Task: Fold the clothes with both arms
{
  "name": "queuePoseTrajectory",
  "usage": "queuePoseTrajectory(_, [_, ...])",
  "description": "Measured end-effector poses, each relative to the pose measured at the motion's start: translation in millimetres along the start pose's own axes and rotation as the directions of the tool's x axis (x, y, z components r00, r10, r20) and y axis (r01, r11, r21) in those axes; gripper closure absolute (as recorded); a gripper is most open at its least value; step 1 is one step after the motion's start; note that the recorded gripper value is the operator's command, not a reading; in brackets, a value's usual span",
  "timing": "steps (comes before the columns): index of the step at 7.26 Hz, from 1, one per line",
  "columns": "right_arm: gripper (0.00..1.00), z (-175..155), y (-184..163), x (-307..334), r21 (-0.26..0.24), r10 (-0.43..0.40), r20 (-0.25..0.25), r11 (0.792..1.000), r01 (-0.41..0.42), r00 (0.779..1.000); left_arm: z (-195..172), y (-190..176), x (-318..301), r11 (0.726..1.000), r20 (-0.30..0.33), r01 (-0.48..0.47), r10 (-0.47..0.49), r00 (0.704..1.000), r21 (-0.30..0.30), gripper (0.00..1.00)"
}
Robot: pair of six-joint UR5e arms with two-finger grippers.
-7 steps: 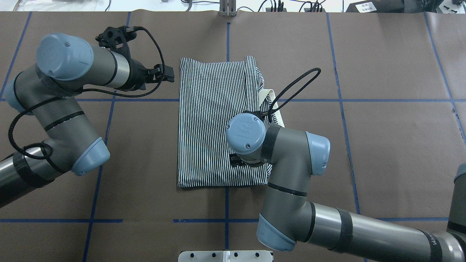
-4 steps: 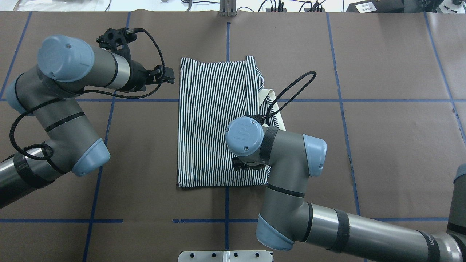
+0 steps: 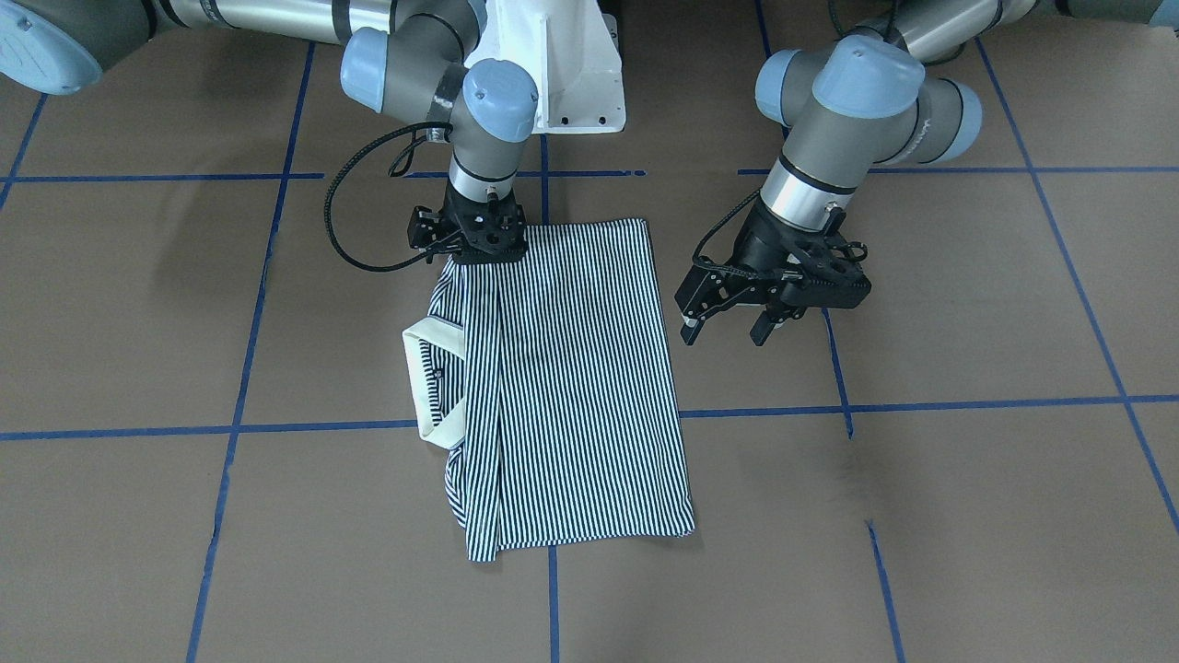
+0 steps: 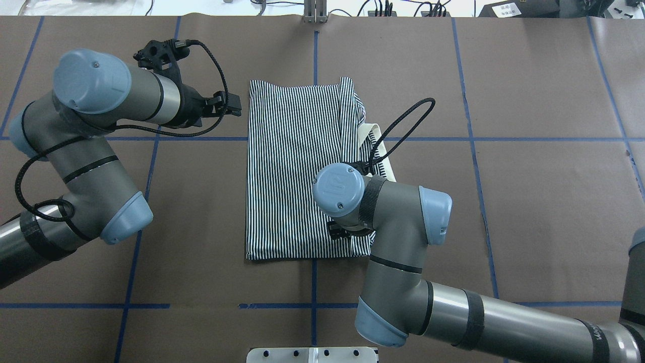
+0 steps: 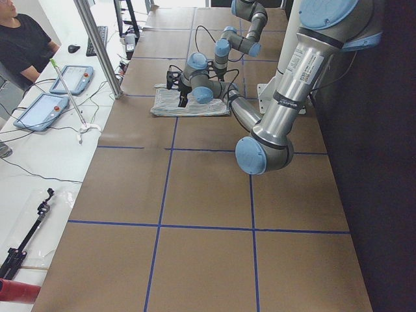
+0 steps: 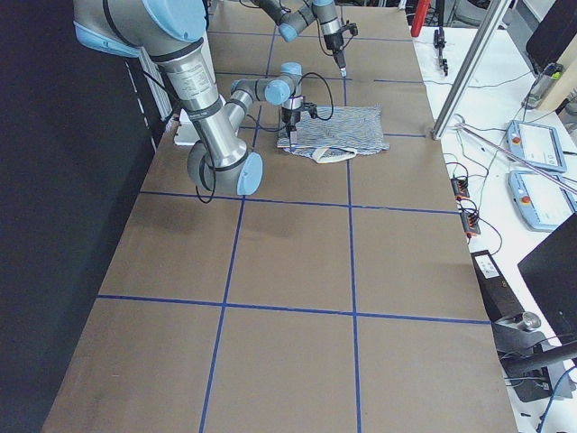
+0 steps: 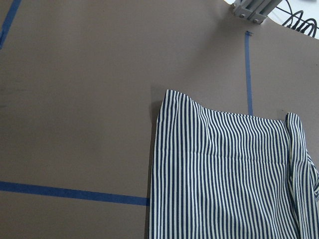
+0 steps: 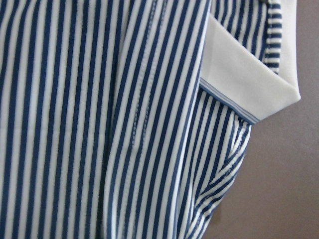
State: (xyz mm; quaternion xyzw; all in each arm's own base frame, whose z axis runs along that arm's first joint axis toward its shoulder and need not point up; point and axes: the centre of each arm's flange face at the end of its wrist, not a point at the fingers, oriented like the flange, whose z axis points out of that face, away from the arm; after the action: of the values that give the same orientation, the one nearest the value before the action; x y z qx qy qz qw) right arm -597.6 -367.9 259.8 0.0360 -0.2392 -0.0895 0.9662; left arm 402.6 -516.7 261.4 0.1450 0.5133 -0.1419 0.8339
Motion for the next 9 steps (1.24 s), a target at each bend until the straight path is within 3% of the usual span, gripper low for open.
queuePoseTrajectory(4, [0.00, 2.1, -4.2, 20.4, -0.009, 0.000, -0.034, 1.000, -0.001, 0.999, 3.8, 5.8, 5.0, 1.000, -0.013, -0.005, 0.005, 1.000, -0.007, 0.00])
queuePoseTrajectory(7, [0.00, 8.1, 4.9, 106.0, 0.009, -0.050, -0.053, 0.999, 0.050, 0.997, 7.2, 18.5, 14.6, 1.000, -0.034, 0.022, -0.022, 0.999, -0.023, 0.00])
queuePoseTrajectory(9, [0.00, -15.4, 7.5, 126.6, 0.044, -0.059, -0.019, 0.997, 0.060, 0.998, 6.3, 22.0, 16.7, 0.999, -0.048, 0.029, -0.031, 0.998, -0.025, 0.00])
